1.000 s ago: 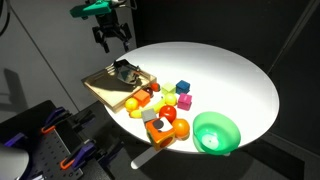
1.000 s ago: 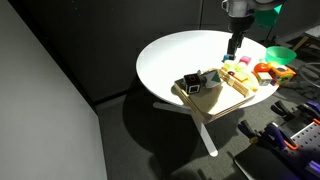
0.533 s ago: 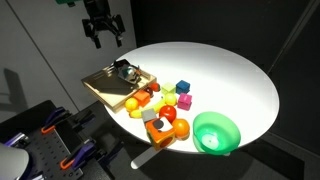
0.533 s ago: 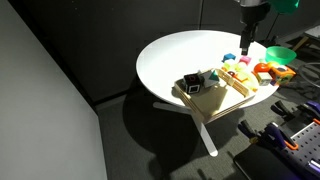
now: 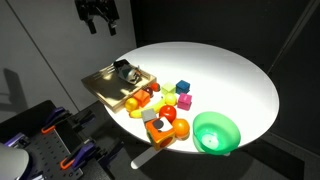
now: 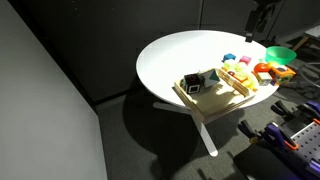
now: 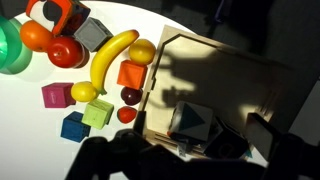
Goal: Put one square plush toy in the box
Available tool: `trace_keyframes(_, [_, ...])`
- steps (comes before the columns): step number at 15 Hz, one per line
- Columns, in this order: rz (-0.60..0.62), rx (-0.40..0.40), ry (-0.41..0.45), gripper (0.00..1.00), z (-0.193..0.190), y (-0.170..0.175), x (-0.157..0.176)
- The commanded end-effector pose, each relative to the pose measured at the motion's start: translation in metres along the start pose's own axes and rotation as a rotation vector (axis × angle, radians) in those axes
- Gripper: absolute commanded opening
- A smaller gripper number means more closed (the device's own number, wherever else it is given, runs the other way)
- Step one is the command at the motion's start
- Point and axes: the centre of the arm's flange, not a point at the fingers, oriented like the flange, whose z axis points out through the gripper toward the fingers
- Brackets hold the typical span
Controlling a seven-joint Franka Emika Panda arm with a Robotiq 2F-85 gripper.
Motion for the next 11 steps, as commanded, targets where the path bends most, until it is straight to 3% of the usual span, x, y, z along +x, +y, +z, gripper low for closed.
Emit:
trace_keyframes(1, [0.106,-0.008,0.091,1.0,-0.016,0.006,-0.019])
trace_keyframes(3, [0.142,-0.009,0.121,1.0,-0.021,0.008,-0.022])
trace_keyframes(4, [0.093,-0.009,0.078,1.0,-0.016,0.007,-0.009])
trace_keyframes(11, [0.095,-0.009,0.075,1.0,-0.014,0.007,-0.009])
